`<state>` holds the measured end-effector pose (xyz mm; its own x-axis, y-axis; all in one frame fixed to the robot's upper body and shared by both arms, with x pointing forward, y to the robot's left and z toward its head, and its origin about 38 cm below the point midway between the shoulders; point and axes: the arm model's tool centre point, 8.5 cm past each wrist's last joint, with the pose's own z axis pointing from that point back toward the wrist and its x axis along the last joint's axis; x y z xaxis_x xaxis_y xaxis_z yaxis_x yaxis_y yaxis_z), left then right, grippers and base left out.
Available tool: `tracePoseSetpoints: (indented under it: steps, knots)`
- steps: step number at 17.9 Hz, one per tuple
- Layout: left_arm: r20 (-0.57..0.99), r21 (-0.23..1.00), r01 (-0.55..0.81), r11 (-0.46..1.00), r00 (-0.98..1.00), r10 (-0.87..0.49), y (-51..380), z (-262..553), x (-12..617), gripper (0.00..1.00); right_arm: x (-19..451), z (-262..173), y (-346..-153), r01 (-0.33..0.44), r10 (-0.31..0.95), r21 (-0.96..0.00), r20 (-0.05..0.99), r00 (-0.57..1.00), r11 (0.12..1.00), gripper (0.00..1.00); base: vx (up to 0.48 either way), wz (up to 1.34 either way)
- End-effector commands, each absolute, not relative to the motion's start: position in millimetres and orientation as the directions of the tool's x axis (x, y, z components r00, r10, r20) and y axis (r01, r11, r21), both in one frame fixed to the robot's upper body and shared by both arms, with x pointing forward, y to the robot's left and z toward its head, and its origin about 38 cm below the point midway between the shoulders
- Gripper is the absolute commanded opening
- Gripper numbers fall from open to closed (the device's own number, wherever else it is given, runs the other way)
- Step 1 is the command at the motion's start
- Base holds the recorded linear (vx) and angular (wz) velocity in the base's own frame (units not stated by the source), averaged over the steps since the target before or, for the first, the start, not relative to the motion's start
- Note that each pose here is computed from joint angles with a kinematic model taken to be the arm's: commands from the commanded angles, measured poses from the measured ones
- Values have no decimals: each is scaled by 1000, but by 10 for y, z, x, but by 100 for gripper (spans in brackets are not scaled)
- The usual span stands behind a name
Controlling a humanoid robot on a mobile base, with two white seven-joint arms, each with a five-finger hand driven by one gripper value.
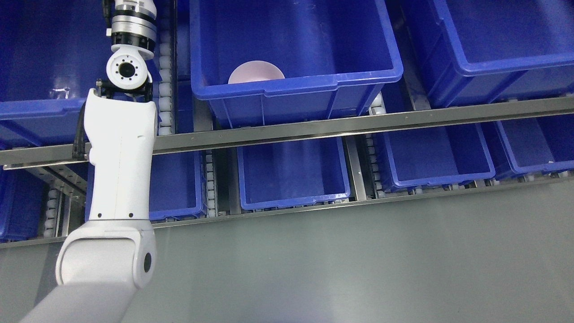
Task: Stack pink IKEA bowls on left shelf middle
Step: 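Release the bowls and raise the left hand out of the bin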
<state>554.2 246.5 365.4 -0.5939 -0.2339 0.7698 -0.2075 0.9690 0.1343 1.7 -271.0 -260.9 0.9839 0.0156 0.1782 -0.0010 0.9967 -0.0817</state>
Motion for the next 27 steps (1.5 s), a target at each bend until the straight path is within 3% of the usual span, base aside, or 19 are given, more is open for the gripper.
tracePoseSetpoints:
  steps: [1, 10, 27]
  knots:
    - [786, -83, -226, 970, -613, -75, 2657, 3692, 5349, 84, 16, -2597, -2826, 0, 18, -102, 178, 984, 995, 100, 3, 30]
    - [837, 4, -162, 987, -539, -92, 2448, 3014, 5017, 86, 16, -2597, -2825, 0, 18, -100, 178, 984, 995, 100, 2, -5]
    - [726, -40, -164, 986, -683, -84, 2449, 4029, 4867, 87, 16, -2597, -2826, 0, 18, -102, 178, 984, 995, 100, 2, -3]
